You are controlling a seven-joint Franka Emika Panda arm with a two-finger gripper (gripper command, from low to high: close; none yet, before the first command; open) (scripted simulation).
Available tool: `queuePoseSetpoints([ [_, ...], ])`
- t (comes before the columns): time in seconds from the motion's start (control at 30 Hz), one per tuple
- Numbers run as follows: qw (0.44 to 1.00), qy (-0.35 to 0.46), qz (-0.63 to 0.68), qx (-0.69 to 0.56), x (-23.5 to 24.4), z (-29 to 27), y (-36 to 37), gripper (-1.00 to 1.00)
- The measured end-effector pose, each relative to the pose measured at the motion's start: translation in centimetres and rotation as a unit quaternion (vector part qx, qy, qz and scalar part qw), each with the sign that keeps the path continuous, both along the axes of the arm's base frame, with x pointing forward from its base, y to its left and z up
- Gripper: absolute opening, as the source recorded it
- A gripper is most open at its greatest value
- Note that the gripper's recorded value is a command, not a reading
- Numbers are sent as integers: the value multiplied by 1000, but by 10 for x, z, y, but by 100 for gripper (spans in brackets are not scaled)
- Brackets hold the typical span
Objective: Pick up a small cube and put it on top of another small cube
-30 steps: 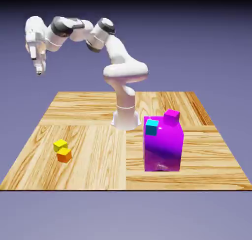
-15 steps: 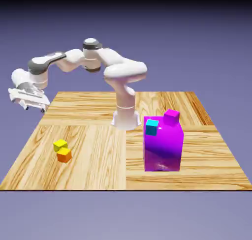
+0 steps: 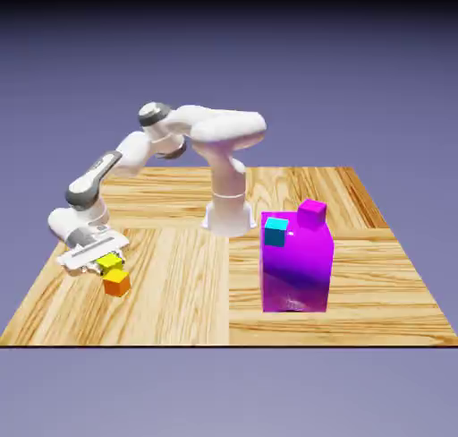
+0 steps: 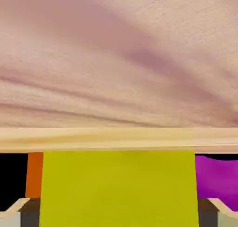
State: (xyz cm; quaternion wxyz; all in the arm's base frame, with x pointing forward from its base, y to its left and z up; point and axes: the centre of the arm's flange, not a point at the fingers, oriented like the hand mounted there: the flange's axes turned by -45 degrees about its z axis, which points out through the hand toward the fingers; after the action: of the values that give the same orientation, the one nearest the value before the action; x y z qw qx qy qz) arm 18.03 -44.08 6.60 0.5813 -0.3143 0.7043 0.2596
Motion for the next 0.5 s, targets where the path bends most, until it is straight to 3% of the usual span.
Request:
queuePoseSetpoints([
  [0.07, 1000, -10, 10, -27, -6, 34, -20, -100],
  [0.23, 988, -40, 123, -79, 110, 135, 36, -100],
  [0.37, 976, -41, 204, -69, 183, 173, 129, -100],
  [0.5, 957, -35, 282, -51, 226, 204, 236, -100],
])
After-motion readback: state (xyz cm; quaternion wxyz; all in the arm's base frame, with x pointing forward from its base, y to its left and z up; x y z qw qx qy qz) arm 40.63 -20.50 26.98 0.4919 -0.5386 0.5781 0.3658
